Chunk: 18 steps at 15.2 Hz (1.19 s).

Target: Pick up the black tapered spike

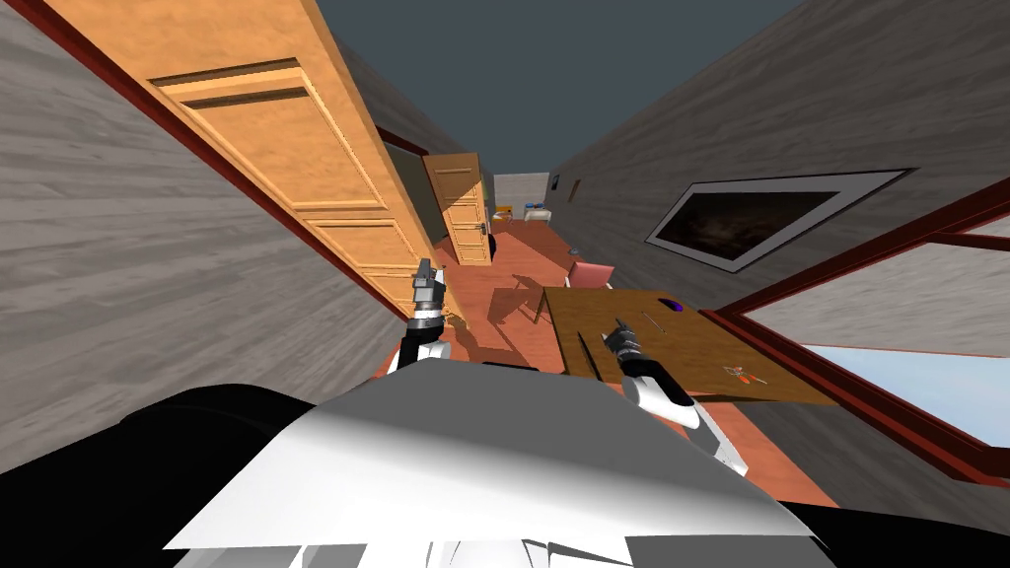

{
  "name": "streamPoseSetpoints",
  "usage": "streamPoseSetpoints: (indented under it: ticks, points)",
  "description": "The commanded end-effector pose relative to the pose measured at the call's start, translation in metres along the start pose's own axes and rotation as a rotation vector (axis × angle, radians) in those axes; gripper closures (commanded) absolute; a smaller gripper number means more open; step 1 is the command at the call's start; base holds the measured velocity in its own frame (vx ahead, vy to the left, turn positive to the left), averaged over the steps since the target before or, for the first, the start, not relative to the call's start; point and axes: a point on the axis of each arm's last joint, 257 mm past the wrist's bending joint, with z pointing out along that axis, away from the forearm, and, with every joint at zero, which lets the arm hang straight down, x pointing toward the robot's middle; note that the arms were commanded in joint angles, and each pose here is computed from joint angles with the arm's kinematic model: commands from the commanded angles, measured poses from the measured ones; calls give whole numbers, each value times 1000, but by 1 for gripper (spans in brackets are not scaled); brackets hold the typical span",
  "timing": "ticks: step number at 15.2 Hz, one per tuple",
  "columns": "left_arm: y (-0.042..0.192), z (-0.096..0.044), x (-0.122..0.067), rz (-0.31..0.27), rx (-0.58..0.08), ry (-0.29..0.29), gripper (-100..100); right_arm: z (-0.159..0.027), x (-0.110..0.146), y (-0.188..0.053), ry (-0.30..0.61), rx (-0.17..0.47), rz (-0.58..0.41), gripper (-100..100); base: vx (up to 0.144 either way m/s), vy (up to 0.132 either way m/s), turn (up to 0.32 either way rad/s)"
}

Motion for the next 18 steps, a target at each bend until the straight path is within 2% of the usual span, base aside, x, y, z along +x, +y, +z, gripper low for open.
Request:
streamPoseSetpoints:
  ticks: [1, 3, 4, 6, 7, 10, 11, 13, 14, 16, 17, 18]
  points:
    - [0, 0, 0, 0, 0, 0, 0, 0, -22, -20, -43, 67, 36, -100, 93, 35, -72]
    - [0, 0, 0, 0, 0, 0, 0, -1, -23, -26, -49, 89, 36, -100, 108, 37, -52]
    - [0, 0, 0, 0, 0, 0, 0, -3, -43, -44, -89, 142, 72, -100, 123, 20, -61]
    - [0, 0, 0, 0, 0, 0, 0, -4, -44, -50, -95, 166, 73, -100, 120, 23, -47]
    - [0, 0, 0, 0, 0, 0, 0, -9, -63, -66, -134, 211, 111, -100, 115, 34, -50]
    - [0, 0, 0, 0, 0, 0, 0, -11, -65, -73, -142, 241, 112, -100, 99, 47, -37]
    - [0, 0, 0, 0, 0, 0, 0, -17, -83, -91, -184, 292, 152, -100, 99, 21, -53]
    - [0, 0, 0, 0, 0, 0, 0, -19, -84, -97, -190, 314, 153, -100, 115, 27, -50]
    - [0, 0, 0, 0, 0, 0, 0, -28, -101, -114, -232, 362, 195, -100, 130, 32, -66]
    - [0, 0, 0, 0, 0, 0, 0, -30, -101, -119, -238, 385, 196, -100, 127, 35, -51]
    - [0, 0, 0, 0, 0, 0, 0, -40, -117, -136, -280, 431, 240, -100, 122, 33, -61]
    - [0, 0, 0, 0, 0, 0, 0, -42, -117, -140, -285, 451, 241, -100, 142, 34, -70]
